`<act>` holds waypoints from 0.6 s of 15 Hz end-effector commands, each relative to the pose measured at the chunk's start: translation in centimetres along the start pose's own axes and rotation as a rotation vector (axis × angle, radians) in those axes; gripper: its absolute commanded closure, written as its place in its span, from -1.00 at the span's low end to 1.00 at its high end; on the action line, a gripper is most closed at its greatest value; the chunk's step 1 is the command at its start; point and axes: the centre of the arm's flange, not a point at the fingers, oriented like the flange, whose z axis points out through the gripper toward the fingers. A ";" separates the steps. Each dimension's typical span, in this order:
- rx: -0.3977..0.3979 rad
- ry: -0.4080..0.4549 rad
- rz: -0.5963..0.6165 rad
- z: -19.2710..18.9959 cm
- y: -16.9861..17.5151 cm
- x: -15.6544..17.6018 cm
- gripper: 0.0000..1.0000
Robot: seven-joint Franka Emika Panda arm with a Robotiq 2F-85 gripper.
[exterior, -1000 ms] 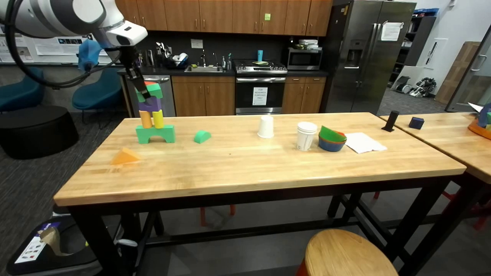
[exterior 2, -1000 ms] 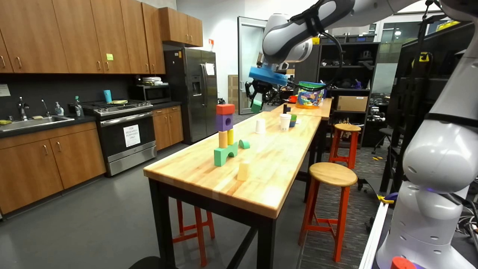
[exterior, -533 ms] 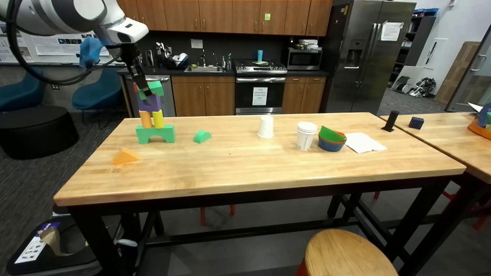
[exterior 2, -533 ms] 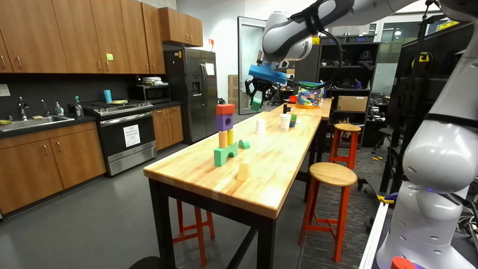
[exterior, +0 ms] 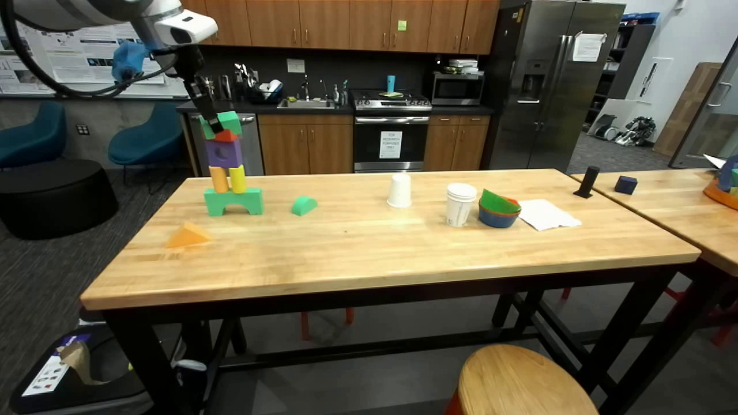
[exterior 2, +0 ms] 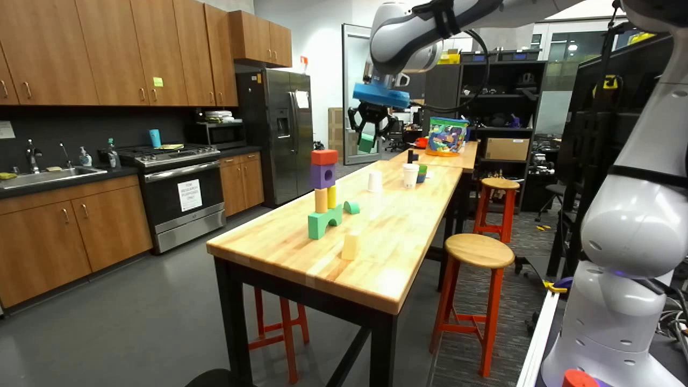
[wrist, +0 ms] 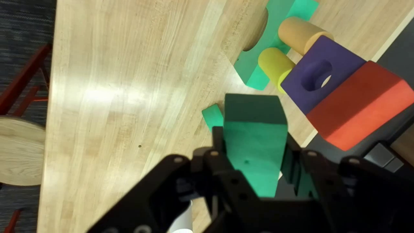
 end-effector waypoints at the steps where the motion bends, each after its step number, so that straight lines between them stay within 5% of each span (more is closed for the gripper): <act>1: -0.040 0.002 -0.016 -1.0 -1.9 0.7 0.69; 9: -0.094 0.045 -0.085 -2.5 -4.9 1.5 0.69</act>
